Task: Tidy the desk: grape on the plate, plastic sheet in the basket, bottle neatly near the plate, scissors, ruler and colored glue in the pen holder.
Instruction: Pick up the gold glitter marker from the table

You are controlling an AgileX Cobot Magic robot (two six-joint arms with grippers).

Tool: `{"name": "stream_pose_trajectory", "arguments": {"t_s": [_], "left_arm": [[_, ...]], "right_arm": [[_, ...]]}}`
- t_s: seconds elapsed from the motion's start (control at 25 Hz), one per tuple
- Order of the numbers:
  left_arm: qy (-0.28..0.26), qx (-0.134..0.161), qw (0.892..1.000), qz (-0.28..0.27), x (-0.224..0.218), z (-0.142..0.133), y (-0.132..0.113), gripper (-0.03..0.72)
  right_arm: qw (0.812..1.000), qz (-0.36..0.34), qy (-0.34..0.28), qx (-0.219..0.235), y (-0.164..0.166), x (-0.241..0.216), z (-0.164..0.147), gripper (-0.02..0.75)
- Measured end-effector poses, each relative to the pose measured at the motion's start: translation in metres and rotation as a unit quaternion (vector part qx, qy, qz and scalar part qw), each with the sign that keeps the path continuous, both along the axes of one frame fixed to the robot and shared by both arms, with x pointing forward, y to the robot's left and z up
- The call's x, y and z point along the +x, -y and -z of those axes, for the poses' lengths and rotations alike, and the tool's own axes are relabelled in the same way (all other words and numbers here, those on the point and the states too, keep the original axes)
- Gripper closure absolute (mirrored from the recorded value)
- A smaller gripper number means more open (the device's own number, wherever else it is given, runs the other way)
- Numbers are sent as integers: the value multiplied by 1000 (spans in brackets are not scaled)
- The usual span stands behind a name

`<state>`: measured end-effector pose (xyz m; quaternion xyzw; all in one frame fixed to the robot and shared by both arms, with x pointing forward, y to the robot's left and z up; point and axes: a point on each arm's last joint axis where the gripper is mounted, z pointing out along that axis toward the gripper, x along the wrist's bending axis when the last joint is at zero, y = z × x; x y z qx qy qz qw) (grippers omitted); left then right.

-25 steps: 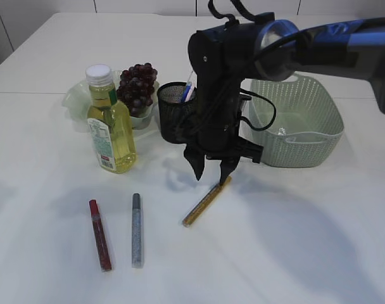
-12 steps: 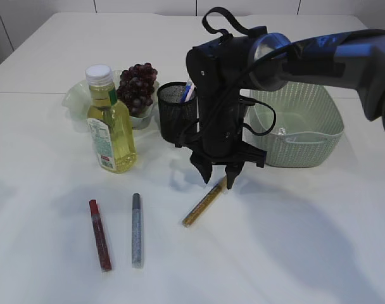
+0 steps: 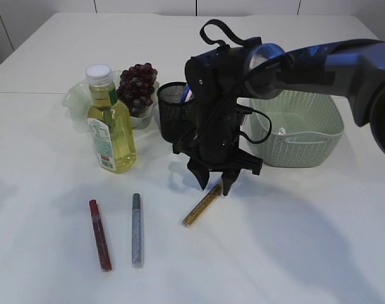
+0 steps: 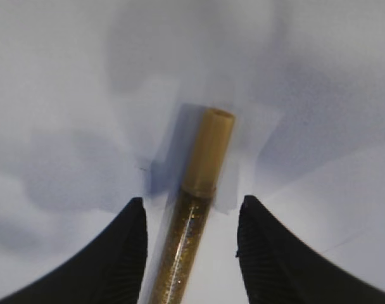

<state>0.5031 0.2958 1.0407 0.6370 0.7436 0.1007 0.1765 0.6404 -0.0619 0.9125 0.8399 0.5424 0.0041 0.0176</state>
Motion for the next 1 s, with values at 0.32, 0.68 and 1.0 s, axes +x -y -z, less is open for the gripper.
{"name": "stream_pose_trajectory", "arguments": {"t_s": [0.32, 0.68, 1.0], "left_arm": [[0, 0, 1000, 0, 0, 0, 0, 273], [0, 0, 1000, 0, 0, 0, 0, 273], [1, 0, 1000, 0, 0, 0, 0, 273]], "right_arm": [[1000, 0, -4, -2, 0, 0, 6, 384], [1000, 0, -5, -2, -1, 1, 12, 535], [1000, -21, -4, -1, -1, 2, 11, 636]]}}
